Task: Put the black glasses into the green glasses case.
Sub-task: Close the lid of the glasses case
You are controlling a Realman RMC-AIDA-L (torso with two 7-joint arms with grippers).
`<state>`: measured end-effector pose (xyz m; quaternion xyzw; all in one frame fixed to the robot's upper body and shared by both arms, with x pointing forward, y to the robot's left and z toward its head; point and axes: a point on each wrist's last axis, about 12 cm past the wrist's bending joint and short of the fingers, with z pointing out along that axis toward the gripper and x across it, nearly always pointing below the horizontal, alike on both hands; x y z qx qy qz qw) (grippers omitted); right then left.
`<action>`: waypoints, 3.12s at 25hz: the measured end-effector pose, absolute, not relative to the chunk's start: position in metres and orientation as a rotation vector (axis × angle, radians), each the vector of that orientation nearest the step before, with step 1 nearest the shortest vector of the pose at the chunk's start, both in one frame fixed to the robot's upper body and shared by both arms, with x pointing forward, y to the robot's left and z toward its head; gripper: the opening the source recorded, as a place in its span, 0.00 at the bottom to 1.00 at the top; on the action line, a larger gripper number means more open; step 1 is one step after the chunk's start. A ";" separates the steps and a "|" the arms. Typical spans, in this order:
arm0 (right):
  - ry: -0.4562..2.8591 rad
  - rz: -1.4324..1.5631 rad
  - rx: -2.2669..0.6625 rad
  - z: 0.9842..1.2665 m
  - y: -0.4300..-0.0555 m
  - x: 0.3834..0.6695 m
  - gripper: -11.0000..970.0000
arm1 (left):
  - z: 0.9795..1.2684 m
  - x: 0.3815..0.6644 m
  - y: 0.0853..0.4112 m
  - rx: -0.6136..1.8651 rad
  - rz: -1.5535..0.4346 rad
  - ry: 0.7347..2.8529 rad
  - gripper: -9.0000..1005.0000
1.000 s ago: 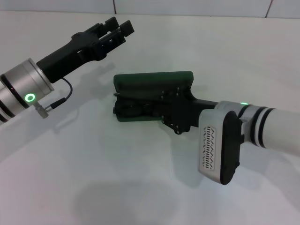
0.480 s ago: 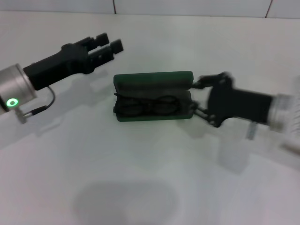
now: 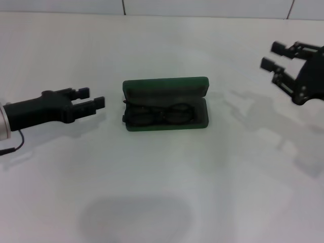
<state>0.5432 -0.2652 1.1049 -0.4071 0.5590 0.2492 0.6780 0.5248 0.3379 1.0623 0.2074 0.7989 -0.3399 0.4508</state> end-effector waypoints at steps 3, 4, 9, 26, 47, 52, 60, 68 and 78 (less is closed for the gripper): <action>1.249 0.557 -0.863 1.106 -0.274 0.542 0.33 | 1.053 0.526 0.339 0.495 -0.777 2.031 0.65; 1.246 0.560 -0.856 1.106 -0.275 0.542 0.33 | 1.050 0.527 0.337 0.500 -0.768 2.047 0.65; 1.237 0.562 -0.847 1.106 -0.275 0.542 0.33 | 1.044 0.532 0.319 0.573 -0.763 2.087 0.65; 1.216 0.562 -0.870 1.104 -0.273 0.538 0.33 | 1.042 0.540 0.307 0.594 -0.740 2.094 0.65; 1.205 0.577 -0.874 1.101 -0.273 0.534 0.33 | 1.046 0.549 0.285 0.657 -0.784 2.063 0.65; 1.196 0.597 -0.864 1.099 -0.273 0.529 0.33 | 1.047 0.546 0.292 0.622 -0.775 2.057 0.65; 1.226 0.708 -0.961 1.090 -0.261 0.523 0.33 | 1.063 0.542 0.308 0.465 -0.808 1.862 0.65; 1.287 0.717 -0.947 1.088 -0.269 0.523 0.33 | 1.065 0.545 0.303 0.549 -0.825 1.886 0.65; 1.259 0.652 -0.826 1.096 -0.295 0.520 0.33 | 1.041 0.535 0.302 0.641 -0.732 2.026 0.65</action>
